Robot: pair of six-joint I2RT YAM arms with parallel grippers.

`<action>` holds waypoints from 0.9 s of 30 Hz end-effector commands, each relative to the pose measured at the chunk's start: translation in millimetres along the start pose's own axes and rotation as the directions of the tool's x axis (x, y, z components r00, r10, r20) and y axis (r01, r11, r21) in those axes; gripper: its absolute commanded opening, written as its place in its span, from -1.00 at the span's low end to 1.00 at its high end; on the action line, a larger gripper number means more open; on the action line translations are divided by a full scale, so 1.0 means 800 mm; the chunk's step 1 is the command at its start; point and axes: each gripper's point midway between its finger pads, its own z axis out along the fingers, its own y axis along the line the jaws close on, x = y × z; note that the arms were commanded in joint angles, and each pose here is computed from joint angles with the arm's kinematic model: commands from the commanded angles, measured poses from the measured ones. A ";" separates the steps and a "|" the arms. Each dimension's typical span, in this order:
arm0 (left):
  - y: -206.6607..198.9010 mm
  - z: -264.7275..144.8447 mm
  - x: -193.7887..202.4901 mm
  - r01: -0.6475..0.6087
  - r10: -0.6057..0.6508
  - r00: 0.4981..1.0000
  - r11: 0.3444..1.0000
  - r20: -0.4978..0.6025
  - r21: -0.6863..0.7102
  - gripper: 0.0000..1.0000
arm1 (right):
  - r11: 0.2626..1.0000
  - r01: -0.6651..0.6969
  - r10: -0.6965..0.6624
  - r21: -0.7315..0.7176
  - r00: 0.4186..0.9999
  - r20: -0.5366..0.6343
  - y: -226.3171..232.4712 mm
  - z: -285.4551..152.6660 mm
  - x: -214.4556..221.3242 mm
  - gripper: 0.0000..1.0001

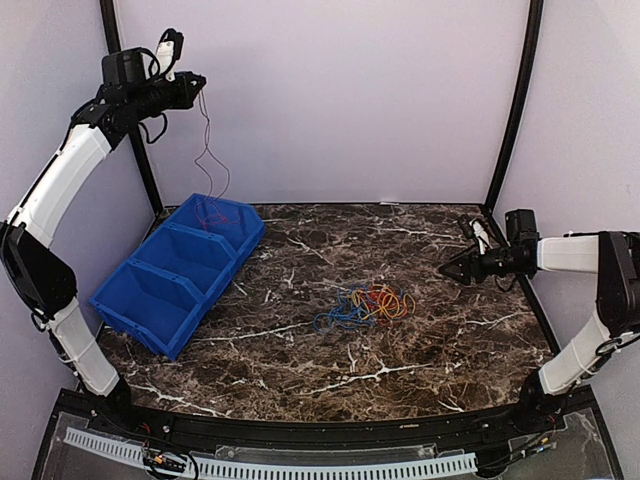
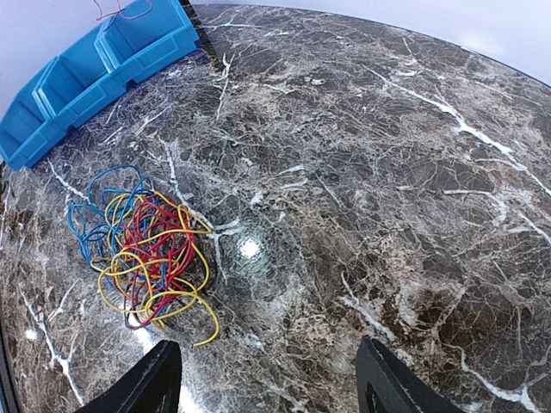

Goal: Untangle the cables

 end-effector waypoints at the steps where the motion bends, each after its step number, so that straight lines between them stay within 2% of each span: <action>1: 0.009 0.000 -0.007 -0.023 0.024 0.999 1.000 0.022 -0.020 -1.00 | 1.000 0.024 -0.024 -0.004 1.000 0.011 -0.002 0.000 -0.008 0.42; 10: 0.036 0.028 0.037 0.006 -0.008 0.999 0.999 -0.053 -0.046 -1.00 | 1.000 0.031 -0.031 0.003 1.000 0.002 -0.003 0.000 -0.005 0.42; 19: 0.054 0.014 0.074 -0.028 0.017 0.995 0.994 -0.102 -0.110 -1.00 | 1.000 0.014 -0.015 -0.009 1.000 -0.017 -0.006 0.005 0.002 0.42; 24: 0.083 0.014 0.122 -0.010 -0.018 0.985 0.987 -0.171 -0.161 -1.00 | 1.000 0.001 -0.001 -0.019 1.000 -0.025 -0.008 0.009 0.005 0.42; 27: 0.096 0.017 0.164 0.039 -0.082 0.970 0.982 -0.228 -0.185 -1.00 | 1.000 -0.002 0.002 -0.019 1.000 -0.031 -0.009 0.009 0.007 0.42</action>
